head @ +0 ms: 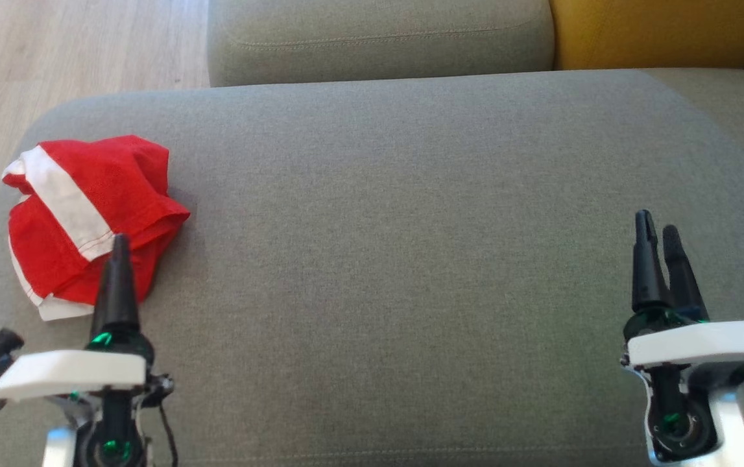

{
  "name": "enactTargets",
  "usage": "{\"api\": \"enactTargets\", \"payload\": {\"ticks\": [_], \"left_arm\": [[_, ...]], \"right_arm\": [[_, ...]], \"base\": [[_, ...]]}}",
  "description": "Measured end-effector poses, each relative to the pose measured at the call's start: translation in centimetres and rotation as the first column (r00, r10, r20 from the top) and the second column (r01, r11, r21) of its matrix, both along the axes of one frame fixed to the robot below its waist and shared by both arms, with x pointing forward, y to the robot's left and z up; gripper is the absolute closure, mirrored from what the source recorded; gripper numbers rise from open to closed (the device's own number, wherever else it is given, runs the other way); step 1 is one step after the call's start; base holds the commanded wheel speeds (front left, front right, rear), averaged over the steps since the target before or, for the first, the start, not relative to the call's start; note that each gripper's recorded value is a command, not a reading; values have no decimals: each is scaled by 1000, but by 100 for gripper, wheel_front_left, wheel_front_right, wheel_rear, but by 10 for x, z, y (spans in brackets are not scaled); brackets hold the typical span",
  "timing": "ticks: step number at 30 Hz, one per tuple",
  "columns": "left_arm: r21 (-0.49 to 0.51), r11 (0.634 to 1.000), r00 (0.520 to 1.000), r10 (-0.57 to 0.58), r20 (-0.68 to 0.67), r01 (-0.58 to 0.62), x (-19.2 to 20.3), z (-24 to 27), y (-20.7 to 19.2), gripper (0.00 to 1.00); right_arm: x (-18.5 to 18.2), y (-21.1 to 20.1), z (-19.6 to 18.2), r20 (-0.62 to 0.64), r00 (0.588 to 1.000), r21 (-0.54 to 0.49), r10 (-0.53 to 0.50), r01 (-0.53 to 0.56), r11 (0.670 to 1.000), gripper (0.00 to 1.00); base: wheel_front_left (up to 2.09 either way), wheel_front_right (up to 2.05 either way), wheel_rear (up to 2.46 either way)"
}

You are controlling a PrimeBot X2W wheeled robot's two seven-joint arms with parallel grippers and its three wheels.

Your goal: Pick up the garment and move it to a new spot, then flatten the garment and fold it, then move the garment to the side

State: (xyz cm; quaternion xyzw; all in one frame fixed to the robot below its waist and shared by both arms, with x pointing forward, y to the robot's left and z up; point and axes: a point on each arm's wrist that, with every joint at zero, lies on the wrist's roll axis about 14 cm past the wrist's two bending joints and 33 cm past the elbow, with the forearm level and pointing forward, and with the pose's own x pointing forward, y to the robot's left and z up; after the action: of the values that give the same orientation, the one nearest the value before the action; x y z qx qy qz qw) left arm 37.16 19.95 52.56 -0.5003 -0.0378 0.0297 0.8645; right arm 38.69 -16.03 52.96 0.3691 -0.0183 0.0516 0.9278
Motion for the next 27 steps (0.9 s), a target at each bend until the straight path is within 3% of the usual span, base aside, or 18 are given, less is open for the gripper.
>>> {"api": "enactTargets", "payload": {"ticks": [5, 11, 20, 24, 27], "left_arm": [[129, 991, 1000, -30, 10, 28, 2, 8, -14, 0], [332, 939, 996, -89, -4, 85, 3, 8, -40, 0], [532, 838, 992, -112, -51, 122, 8, 3, -59, 0], [633, 761, 990, -126, -65, 139, 8, 0, -69, 0], [675, 724, 989, -126, -73, 143, 6, -2, -73, 0]], "right_arm": [[1, 10, 8, 36, 999, -111, 24, -20, 994, 0], [3, 17, 15, 75, 996, -228, 42, -24, 973, 0], [4, 24, 17, 102, 993, -373, 61, -19, 928, 0], [2, 28, 19, 121, 990, -441, 75, -15, 897, 0], [2, 28, 21, 133, 988, -473, 77, -4, 881, 0]], "base": [[0, 0, 0], [0, 0, 0], [0, 0, 0], [0, 0, 0], [0, 0, 0]]}}
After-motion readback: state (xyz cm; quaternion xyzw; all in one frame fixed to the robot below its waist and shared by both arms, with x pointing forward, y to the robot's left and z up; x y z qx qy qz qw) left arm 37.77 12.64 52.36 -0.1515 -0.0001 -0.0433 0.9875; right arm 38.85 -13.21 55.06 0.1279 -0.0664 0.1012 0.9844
